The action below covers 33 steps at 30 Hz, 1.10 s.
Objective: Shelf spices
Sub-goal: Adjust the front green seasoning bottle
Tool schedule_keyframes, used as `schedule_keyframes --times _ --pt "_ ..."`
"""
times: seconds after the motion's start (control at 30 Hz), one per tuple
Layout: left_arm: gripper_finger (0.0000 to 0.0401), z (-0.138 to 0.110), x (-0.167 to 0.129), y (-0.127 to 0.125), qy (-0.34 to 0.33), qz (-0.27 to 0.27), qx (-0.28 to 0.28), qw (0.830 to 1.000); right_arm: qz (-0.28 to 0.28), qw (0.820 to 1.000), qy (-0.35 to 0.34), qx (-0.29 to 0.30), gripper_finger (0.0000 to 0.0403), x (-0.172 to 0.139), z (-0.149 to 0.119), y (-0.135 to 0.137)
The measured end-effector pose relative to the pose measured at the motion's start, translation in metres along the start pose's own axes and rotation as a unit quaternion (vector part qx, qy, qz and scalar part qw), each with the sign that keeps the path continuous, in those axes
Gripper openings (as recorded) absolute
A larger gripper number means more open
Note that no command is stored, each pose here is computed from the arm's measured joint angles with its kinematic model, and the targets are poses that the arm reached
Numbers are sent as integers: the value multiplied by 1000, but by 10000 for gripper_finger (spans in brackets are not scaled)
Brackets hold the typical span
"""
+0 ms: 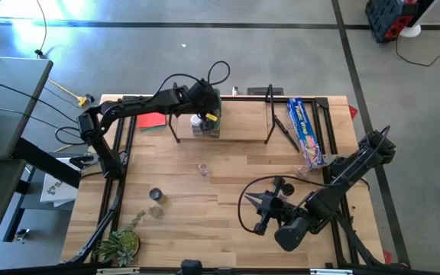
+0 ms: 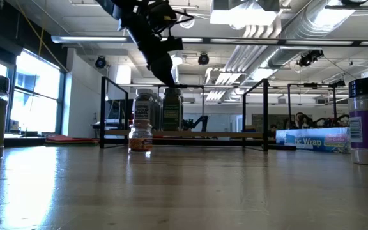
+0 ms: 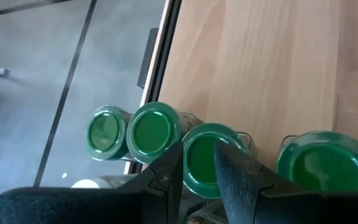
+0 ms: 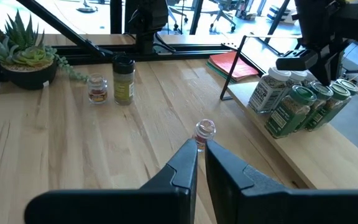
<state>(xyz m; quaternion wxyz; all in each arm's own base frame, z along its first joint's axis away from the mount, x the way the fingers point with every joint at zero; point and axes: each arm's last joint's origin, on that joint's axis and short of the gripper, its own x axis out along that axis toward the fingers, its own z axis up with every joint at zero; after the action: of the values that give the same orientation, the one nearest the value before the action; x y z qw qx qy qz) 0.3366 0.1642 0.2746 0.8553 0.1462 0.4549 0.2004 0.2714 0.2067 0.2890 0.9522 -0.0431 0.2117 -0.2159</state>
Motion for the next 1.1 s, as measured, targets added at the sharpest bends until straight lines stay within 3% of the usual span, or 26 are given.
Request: schedule_keyframes --times 1.1 --pt "85 -1 5 0 -28 -9 -16 999 0 1000 0 0 25 0 0 0"
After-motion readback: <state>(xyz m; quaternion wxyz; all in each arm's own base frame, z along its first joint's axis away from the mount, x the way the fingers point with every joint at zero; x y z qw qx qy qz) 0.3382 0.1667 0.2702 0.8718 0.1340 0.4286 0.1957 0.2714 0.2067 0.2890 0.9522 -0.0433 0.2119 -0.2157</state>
